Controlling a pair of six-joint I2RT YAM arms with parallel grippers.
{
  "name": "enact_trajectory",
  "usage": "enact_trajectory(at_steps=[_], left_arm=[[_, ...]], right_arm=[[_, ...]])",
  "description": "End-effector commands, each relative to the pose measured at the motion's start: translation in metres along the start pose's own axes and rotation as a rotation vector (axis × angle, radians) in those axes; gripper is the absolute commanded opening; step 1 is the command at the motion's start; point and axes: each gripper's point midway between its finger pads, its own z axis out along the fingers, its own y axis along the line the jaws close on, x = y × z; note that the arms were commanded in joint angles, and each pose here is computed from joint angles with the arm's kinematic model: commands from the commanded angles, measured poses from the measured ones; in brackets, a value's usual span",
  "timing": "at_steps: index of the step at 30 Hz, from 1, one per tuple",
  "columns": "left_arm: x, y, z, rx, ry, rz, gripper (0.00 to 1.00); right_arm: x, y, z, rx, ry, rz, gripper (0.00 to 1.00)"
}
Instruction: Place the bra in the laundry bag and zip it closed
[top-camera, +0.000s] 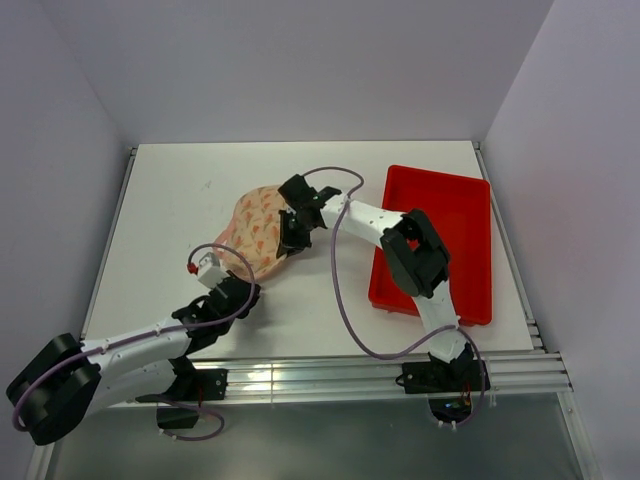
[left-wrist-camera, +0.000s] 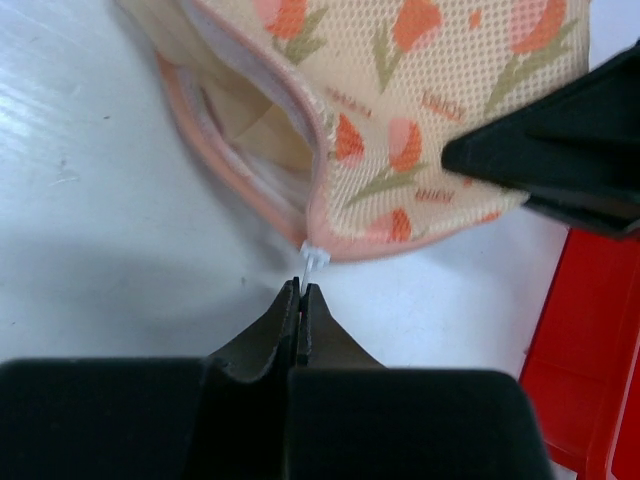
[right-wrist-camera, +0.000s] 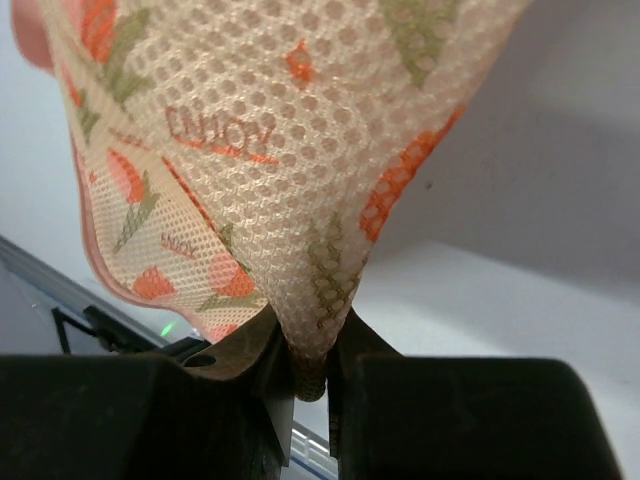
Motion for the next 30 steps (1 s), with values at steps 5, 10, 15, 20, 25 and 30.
enact_trajectory(at_steps=[5,10,15,20,25,30], left_arm=[[-0.002,0.03,-0.002,-0.073,-0.016,0.065,0.0],[0.003,0.0,0.007,0.006,0.017,0.126,0.0],[0.007,-0.018,0.016,0.03,0.033,0.152,0.0],[0.007,-0.036,0.017,0.081,0.044,0.166,0.0],[0.013,-0.05,0.016,0.14,0.076,0.195,0.0],[0.018,-0.058,0.014,0.185,0.108,0.236,0.0]], right_arm=[[-0.073,-0.046,-0.008,0.18,-0.121,-0.064,0.31],[-0.061,-0.039,-0.032,0.14,-0.163,-0.039,0.61],[-0.047,-0.03,-0.05,0.082,-0.182,0.011,0.64],[-0.003,-0.011,-0.052,-0.026,-0.159,0.035,0.64],[0.023,-0.009,-0.047,-0.104,-0.157,0.148,0.65],[0.027,-0.012,-0.041,-0.157,-0.189,0.267,0.66]])
